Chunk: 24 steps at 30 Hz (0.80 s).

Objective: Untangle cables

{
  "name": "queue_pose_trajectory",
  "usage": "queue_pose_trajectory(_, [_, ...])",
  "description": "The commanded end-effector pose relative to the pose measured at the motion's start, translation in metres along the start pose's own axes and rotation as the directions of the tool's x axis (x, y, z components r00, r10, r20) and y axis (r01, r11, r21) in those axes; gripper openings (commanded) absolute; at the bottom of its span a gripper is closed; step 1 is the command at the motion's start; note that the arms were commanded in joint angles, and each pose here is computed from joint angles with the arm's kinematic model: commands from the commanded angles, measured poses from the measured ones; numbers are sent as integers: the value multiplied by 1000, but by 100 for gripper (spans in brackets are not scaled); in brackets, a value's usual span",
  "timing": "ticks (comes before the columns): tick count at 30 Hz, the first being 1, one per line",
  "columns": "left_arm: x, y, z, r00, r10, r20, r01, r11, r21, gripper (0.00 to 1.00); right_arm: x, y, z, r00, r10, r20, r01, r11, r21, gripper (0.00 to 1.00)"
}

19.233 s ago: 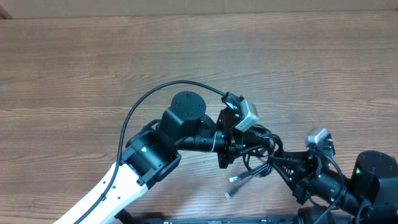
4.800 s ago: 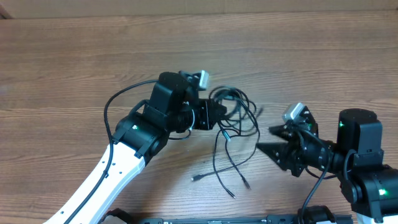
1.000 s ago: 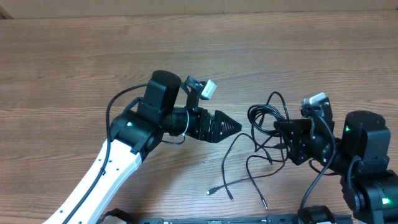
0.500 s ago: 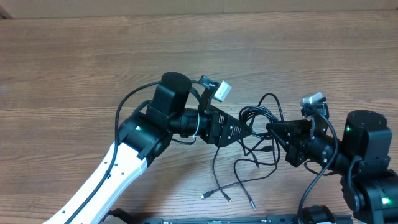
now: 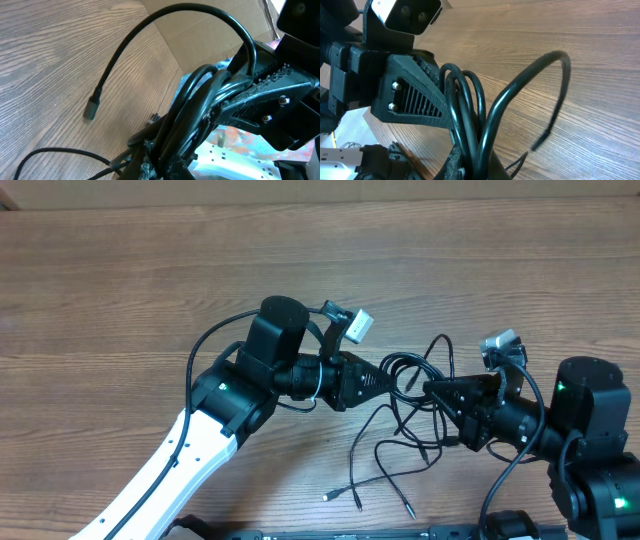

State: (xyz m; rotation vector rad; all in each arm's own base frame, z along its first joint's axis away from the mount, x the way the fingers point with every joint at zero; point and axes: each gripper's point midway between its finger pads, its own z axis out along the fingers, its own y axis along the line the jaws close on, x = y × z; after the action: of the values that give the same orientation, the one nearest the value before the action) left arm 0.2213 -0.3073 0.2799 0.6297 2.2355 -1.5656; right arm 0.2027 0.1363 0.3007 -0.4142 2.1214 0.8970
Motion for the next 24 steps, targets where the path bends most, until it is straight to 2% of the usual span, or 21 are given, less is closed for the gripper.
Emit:
queue_pose_trajectory(1, [-4,-5,-3,1000,19,22,-18,1000,-12,4,-5,8,-3,1000,-5,16,5,999,-32,5])
queue_pose_trajectory(2, [-5,-2,-3,999,16,29,-15,1000,-28,4,-4,7,-3,1000,-2,14,2,1000,-26,15])
queue_pose_trajectory(3, [-6,0,-3,999,14,33,-12,999,-39,4,-3,5,-3,1000,2,10,-2,1000,-14,50])
queue_pose_trajectory(4, [-7,4,-3,999,9,41,-7,998,-59,4,-1,1,-3,1000,10,3,-10,1000,8,100])
queue_pose_trajectory(10, [-8,20,-5,998,21,59,-13,990,-144,4,16,-22,-5,997,66,-48,-58,988,146,100])
queue_pose_trajectory(17, [-8,23,-6,997,58,58,-48,985,-164,4,20,-25,-6,995,78,-61,-67,985,161,100])
queue_pose_trajectory(21, [-3,16,-4,992,127,22,-124,985,-118,4,20,-25,-6,997,-5,-75,17,988,155,100])
queue_pose_trajectory(24, [9,-5,-3,965,262,-30,-262,965,12,4,20,-25,-6,991,-99,-89,111,983,147,100])
